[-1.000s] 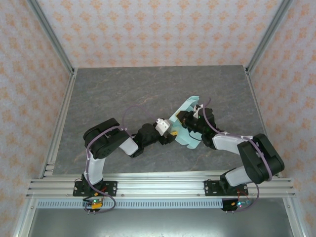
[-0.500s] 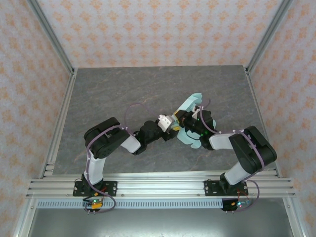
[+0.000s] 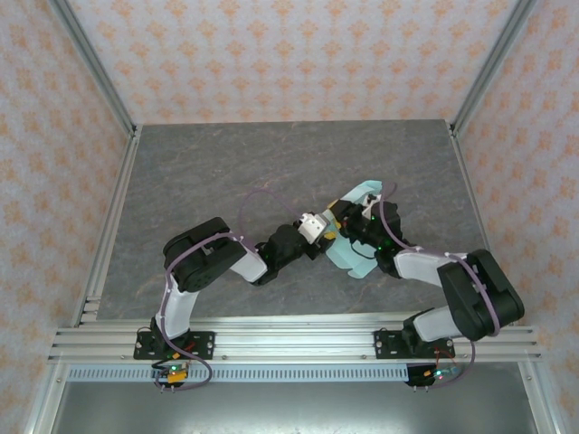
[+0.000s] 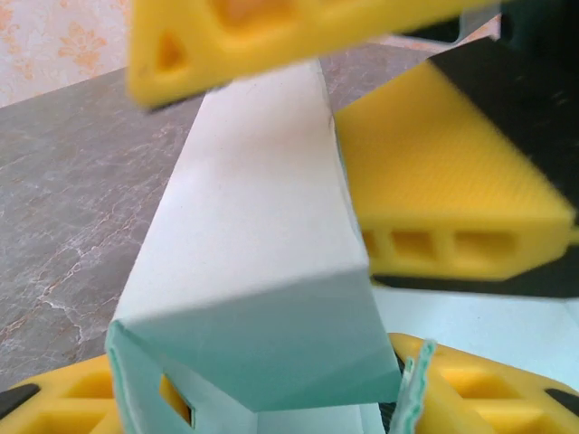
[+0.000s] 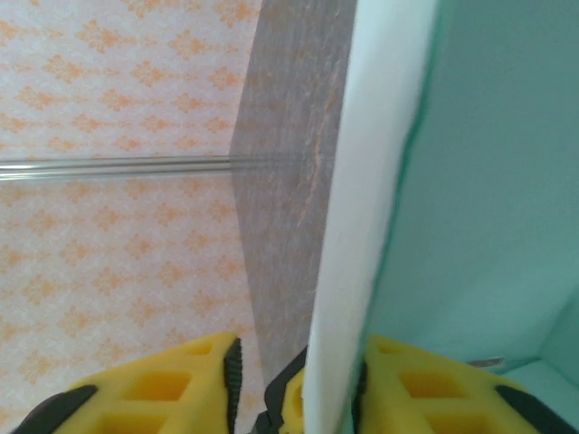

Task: Fold the paper box

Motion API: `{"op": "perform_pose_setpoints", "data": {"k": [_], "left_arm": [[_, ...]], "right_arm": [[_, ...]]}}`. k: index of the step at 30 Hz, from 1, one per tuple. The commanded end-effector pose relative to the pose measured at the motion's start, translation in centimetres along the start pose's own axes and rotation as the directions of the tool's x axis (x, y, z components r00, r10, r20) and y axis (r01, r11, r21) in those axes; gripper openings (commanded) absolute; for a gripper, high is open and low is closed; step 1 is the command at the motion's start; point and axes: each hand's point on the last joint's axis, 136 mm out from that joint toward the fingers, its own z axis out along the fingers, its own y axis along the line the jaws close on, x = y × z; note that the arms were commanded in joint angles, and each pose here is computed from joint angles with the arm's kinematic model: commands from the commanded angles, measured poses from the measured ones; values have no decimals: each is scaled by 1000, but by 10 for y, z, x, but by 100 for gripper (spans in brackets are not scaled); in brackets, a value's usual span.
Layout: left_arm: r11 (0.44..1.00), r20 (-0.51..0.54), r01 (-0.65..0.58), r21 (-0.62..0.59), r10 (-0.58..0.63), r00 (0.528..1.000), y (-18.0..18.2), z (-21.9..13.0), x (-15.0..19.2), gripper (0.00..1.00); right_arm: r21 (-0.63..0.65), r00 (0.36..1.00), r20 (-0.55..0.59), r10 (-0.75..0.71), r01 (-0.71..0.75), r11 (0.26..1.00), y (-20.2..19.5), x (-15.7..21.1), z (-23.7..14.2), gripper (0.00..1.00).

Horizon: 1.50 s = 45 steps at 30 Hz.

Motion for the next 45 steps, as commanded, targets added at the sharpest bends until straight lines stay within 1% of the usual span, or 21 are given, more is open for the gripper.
{"op": "perform_pose_setpoints", "data": {"k": [1, 3, 6, 9, 11, 14, 15, 16, 19, 20, 23, 26, 27, 29, 32, 41, 45], "left_arm": [[999, -4, -32, -20, 32, 999, 2, 3, 1, 54], [999, -5, -29, -14, 29, 1000, 1, 3, 2, 55], [1000, -5, -29, -7, 29, 1000, -1, 4, 2, 55], [1000, -8, -29, -9, 29, 1000, -1, 4, 2, 55], [1000, -10, -31, -7, 31, 999, -1, 4, 3, 55], [1000, -10, -29, 3, 29, 1000, -3, 3, 3, 56], [1000, -10, -29, 8, 29, 1000, -4, 3, 3, 56], [1000, -9, -28, 14, 28, 1000, -5, 3, 3, 57], [999, -6, -20, 29, 20, 1000, -7, 0, 2, 59], [999, -3, -16, 33, 16, 1000, -8, -2, 1, 60], [998, -5, -22, 50, 23, 1000, -10, -14, 0, 63], [996, -29, -45, 80, 47, 998, -13, -28, 1, 64], [996, -40, -50, 79, 53, 998, -13, -31, 6, 64], [997, -20, -48, 59, 49, 999, -9, -37, -2, 65], [998, -17, -34, 50, 35, 999, -7, -41, 0, 65], [994, -35, 6, 106, -2, 999, -15, -62, 8, 65], [993, -47, 13, 118, -7, 999, -21, -62, 13, 64]], "right_arm": [[46, 999, -14, -48, 48, 998, 2, -2, -12, 43], [72, 999, 8, -51, 51, 996, 2, -7, -19, 45], [76, 998, 45, -43, 39, 996, 4, -17, -29, 46], [61, 998, 64, -17, 13, 998, 5, -26, -30, 44], [49, 998, 69, -3, -1, 999, 6, -30, -28, 41], [32, 998, 63, 10, -12, 999, 7, -33, -21, 25], [24, 998, 54, 25, -26, 999, 5, -33, -16, 16], [5, 998, 50, 37, -37, 999, 6, -33, -13, 11], [-33, 997, 37, 65, -64, 997, 7, -33, -7, 2], [-35, 997, 44, 71, -69, 997, 6, -34, -7, 0], [-29, 996, 58, 73, -72, 997, 3, -34, -10, 0], [-27, 995, 56, 77, -76, 997, 3, -32, -14, 0], [-26, 995, 57, 79, -78, 997, 3, -31, -15, 0], [-21, 995, 63, 78, -76, 997, 1, -31, -18, 0], [-17, 994, 73, 79, -78, 997, -2, -30, -21, 0], [-8, 994, 75, 79, -78, 997, -8, -28, -23, 0], [-10, 994, 75, 79, -78, 997, -7, -28, -23, 0]]}}
